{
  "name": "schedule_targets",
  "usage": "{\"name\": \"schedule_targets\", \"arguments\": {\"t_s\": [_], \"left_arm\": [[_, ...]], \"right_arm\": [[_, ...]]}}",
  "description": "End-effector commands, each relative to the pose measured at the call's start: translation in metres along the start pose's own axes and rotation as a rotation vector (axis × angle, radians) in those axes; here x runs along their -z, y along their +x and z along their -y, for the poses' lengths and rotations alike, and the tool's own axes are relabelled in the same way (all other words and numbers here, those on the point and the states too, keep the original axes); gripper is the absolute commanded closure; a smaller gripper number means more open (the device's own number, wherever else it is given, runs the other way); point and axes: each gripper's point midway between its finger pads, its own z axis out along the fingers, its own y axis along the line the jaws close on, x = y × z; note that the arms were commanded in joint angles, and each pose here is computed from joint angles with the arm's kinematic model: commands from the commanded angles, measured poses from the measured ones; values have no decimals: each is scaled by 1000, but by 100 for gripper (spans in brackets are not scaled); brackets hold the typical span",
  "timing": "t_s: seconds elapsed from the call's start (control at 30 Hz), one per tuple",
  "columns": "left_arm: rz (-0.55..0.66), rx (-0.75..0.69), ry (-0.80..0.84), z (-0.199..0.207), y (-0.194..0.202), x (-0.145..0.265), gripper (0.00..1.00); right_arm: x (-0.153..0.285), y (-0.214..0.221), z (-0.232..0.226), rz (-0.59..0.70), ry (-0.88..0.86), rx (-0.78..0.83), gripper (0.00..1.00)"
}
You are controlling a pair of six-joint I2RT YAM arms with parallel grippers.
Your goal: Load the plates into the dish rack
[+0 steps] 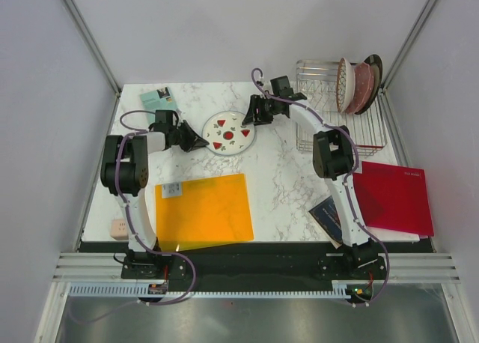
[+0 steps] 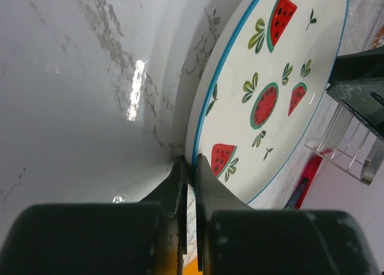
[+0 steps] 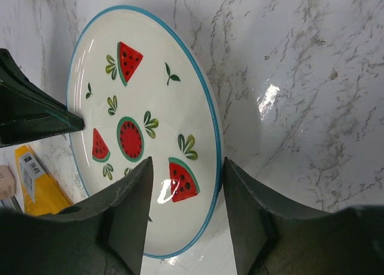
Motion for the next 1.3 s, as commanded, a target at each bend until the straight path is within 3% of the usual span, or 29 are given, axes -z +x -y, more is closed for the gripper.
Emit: {"name": "schedule_targets", "arguments": {"t_s": [0.0, 0.3, 0.67, 0.7, 0.8, 0.83, 1.03, 1.27], "left_arm": [[-3, -40, 175, 32, 5, 15, 98], [5, -91, 374, 60, 4, 37, 98], [27, -139, 364, 55, -6, 34, 98], [30, -155, 363, 55, -9, 33, 98], [37, -178, 330, 52, -13, 32, 85], [32, -176, 322, 51, -12, 33, 71], [121, -264, 344, 70, -36, 67, 45], [295, -433, 305, 89, -58, 131, 40]], "right_arm": [[-14, 12, -16, -28, -95, -40, 44], [-12, 9, -19, -23, -102, -43, 54], [2, 10, -43, -43, -201, -32, 100], [3, 9, -47, -44, -214, -29, 100], [15, -3, -60, -16, -226, -5, 100], [18, -8, -61, -2, -217, 1, 100], [61, -63, -77, 152, -152, 98, 100], [140, -128, -94, 356, -25, 229, 100]]}}
